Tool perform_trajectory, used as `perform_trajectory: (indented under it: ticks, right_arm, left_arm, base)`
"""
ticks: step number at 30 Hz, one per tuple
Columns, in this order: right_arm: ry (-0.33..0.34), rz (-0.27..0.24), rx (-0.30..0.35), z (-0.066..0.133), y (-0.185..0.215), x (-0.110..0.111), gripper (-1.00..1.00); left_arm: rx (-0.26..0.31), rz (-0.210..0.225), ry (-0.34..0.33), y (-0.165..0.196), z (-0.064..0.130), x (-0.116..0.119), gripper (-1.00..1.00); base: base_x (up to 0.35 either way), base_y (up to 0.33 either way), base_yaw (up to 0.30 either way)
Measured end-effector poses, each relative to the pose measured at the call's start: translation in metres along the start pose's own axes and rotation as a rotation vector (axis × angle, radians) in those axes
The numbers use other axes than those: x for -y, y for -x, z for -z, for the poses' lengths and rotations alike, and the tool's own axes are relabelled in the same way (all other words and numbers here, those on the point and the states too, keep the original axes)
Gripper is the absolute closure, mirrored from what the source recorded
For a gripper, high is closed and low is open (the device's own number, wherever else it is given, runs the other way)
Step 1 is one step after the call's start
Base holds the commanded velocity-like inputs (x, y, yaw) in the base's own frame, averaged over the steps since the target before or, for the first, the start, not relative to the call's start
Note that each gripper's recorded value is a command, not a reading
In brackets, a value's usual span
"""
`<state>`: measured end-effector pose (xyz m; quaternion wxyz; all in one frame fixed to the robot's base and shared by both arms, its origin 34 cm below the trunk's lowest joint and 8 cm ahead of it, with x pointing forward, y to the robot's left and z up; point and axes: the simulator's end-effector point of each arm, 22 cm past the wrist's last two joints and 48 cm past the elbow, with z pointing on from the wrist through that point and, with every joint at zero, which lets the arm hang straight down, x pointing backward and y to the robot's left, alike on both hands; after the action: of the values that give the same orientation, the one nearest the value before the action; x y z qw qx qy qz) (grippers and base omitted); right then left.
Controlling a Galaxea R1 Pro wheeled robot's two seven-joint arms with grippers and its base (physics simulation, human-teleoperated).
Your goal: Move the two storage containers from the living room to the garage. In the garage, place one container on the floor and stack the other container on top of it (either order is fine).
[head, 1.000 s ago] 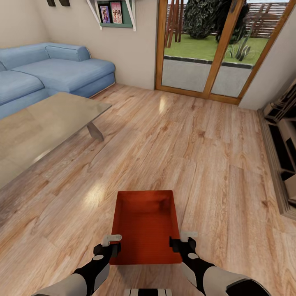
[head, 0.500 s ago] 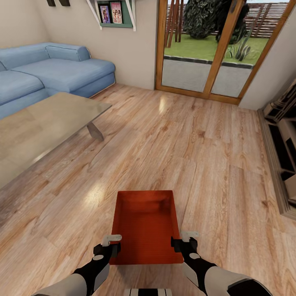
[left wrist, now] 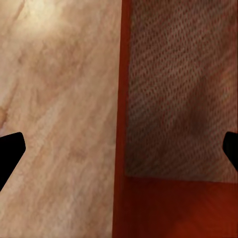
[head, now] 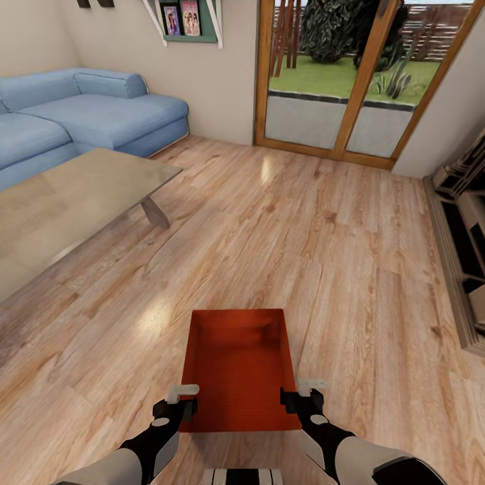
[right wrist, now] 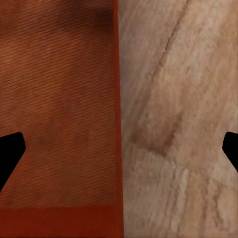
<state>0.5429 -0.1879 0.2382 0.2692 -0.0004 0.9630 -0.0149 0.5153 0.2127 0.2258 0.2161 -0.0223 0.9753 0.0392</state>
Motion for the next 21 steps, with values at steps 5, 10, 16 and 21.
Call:
perform_trajectory:
  ticks: [5, 10, 16, 21]
  right_arm:
    - [0.0, 0.0, 0.001, -0.005, -0.0041, -0.0002, -1.0]
    - [0.0, 0.0, 0.001, -0.005, -0.004, -0.0002, -1.0]
    - [0.0, 0.0, 0.0, -0.0049, -0.0045, -0.0002, -1.0]
    - [0.0, 0.0, 0.0, -0.0049, -0.0045, -0.0002, -1.0]
  left_arm:
    - [0.001, 0.0, 0.0, -0.0039, -0.0053, 0.0003, -1.0]
    - [0.001, 0.0, 0.0, -0.0038, -0.0053, 0.0002, -1.0]
    - [0.001, 0.0, 0.0, -0.0038, -0.0053, 0.0003, -1.0]
    - [0.001, 0.0, 0.0, -0.0038, -0.0053, 0.0002, -1.0]
  base:
    - [0.0, 0.0, 0.0]
    - [0.0, 0.0, 0.0]
    - [0.0, 0.0, 0.0]
    - [0.0, 0.0, 0.0]
